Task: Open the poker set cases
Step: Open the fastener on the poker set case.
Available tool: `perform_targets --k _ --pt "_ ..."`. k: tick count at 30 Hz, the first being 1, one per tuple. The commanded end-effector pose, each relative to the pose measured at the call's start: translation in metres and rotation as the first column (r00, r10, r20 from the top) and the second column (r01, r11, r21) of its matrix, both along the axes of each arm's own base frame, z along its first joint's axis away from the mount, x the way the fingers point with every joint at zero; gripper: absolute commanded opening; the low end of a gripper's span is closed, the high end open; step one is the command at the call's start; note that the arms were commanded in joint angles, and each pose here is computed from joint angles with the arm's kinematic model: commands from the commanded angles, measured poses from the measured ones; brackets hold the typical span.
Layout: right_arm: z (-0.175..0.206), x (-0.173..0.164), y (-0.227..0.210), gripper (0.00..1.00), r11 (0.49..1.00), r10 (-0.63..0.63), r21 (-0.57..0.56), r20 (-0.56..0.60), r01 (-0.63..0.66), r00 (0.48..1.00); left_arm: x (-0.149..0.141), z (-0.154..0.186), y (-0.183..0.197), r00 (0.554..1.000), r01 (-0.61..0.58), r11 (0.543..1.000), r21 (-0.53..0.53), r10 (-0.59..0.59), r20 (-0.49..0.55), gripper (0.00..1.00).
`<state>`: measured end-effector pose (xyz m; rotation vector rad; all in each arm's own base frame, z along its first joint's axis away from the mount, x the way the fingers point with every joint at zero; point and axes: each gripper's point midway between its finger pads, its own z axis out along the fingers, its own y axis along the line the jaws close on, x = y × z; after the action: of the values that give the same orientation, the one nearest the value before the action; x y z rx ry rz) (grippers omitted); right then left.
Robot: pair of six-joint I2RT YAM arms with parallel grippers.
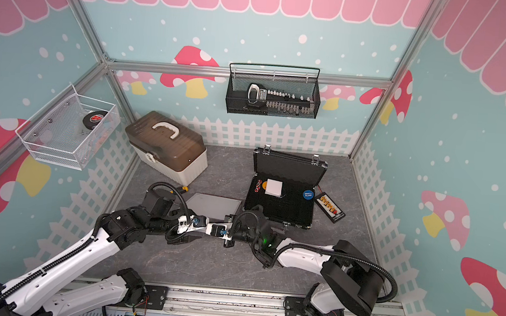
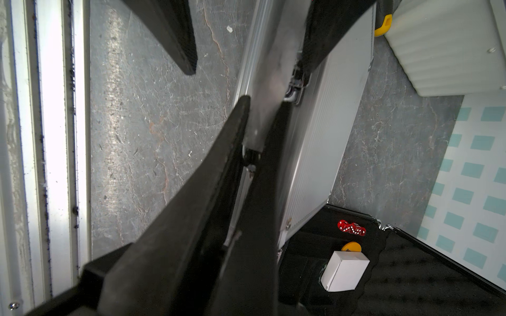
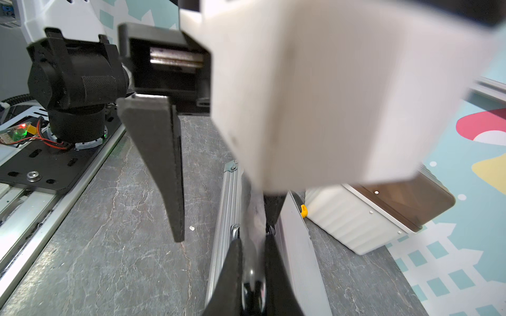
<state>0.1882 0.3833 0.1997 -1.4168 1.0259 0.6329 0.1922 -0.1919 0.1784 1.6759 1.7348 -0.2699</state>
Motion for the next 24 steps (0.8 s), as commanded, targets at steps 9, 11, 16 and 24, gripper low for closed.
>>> perform_targets --k 9,11,16,24 --pt "0.047 -0.011 0.007 0.00 0.994 0.040 0.099 0.117 -0.052 0.992 0.001 0.021 -0.008 0.999 0.039 0.998 -0.047 -0.037 0.036 0.62" --pt "0.047 -0.011 0.006 0.00 0.994 0.038 0.102 0.120 -0.050 0.992 0.002 0.016 -0.007 0.999 0.036 0.999 -0.031 -0.035 0.020 0.62" --pt "0.051 -0.010 0.006 0.00 0.993 0.031 0.109 0.132 -0.045 0.991 -0.001 0.002 -0.006 0.999 0.048 0.999 0.015 -0.048 -0.022 0.62" --pt "0.055 -0.012 0.005 0.00 0.992 0.034 0.116 0.141 -0.051 0.989 0.003 -0.016 0.000 0.999 0.035 0.995 0.092 -0.032 -0.033 0.62"
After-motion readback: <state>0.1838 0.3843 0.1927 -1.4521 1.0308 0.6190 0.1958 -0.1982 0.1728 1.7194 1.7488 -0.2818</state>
